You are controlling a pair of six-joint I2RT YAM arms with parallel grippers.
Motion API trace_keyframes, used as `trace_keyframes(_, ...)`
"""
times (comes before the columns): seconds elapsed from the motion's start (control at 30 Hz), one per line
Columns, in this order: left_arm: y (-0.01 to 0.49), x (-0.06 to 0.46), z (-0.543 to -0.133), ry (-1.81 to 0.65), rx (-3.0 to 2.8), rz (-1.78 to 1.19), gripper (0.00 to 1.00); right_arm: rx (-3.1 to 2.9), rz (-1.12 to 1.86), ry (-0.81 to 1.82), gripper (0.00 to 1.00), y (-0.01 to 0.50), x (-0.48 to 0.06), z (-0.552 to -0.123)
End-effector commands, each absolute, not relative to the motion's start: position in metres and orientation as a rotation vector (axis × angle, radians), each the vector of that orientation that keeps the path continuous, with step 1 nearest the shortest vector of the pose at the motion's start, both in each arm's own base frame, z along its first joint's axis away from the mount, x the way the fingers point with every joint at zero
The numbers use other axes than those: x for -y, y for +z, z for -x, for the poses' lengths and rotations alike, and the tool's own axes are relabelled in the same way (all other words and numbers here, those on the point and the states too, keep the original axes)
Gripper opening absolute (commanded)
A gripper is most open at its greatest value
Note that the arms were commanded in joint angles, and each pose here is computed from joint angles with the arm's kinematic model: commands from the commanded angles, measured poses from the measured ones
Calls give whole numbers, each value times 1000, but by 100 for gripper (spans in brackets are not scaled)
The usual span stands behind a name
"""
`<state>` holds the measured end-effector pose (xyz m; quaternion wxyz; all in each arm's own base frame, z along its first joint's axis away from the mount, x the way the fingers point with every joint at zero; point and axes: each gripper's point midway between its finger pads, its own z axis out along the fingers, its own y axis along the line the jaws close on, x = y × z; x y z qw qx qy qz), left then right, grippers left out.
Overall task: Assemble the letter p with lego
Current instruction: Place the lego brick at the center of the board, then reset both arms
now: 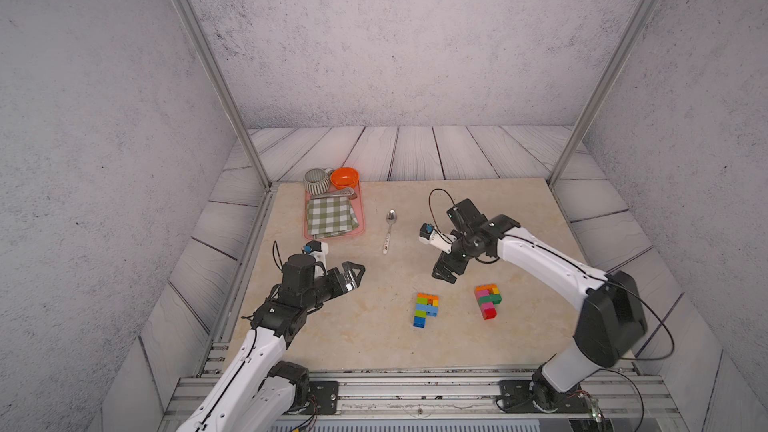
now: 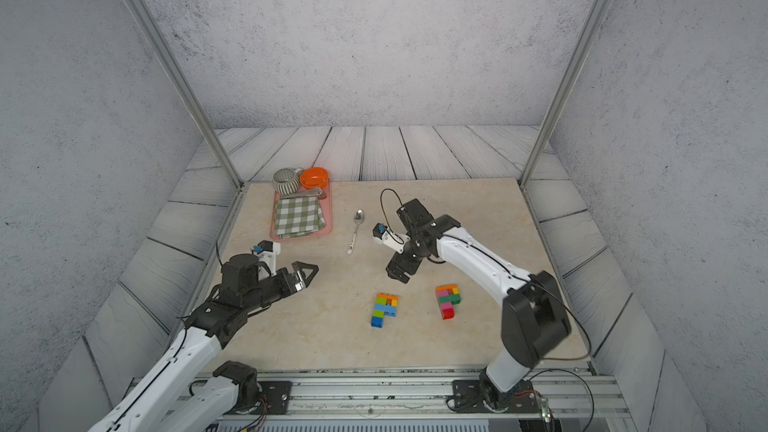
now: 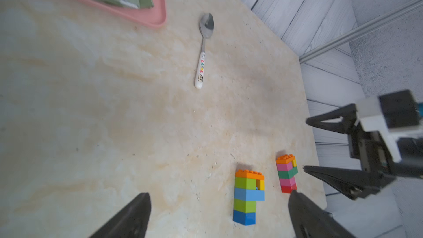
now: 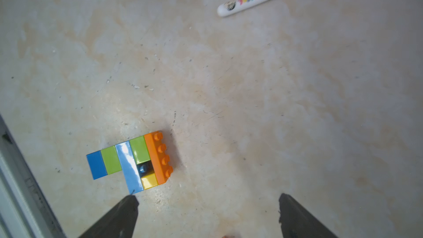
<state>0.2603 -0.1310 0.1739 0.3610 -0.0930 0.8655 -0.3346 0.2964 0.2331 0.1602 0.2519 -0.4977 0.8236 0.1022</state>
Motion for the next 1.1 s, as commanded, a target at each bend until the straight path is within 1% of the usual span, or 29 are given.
trace_keyframes(0.0,204,112,-281,-672,-2111,197,98,-2050,1044,141,99,211,-215,-318)
trace_keyframes(0.07,219,103,-287,-602,-2057,189,98,-1947,952,112,99,230,-197,-306)
trace_keyframes(0.17,231,86,-292,-471,-1996,184,98,-1833,785,41,99,245,-167,-294)
trace_keyframes(0.27,233,71,-296,-347,-1926,154,98,-1786,635,-70,99,245,-135,-290)
trace_keyframes(0.47,203,38,-307,-56,-1936,109,98,-1752,372,-238,99,221,-83,-291)
trace_keyframes(0.53,187,18,-312,29,-1946,160,98,-1730,264,-270,99,213,-65,-293)
trace_keyframes(0.63,163,-8,-320,63,-1958,254,98,-1732,156,-257,99,196,-43,-298)
trace_keyframes(0.7,157,-26,-321,107,-2000,337,98,-1760,52,-255,99,182,-22,-303)
trace_keyframes(0.8,150,-23,-334,110,-2004,234,98,-1783,-50,-230,99,161,-2,-311)
trace_keyframes(0.9,128,-25,-343,121,-1996,203,98,-1826,-135,-225,99,135,15,-322)
trace_keyframes(0.97,118,-26,-354,120,-1989,192,98,-1833,-132,-243,99,133,18,-334)
trace_keyframes(1.07,117,-28,-371,142,-2009,189,98,-1840,-124,-243,99,130,19,-351)
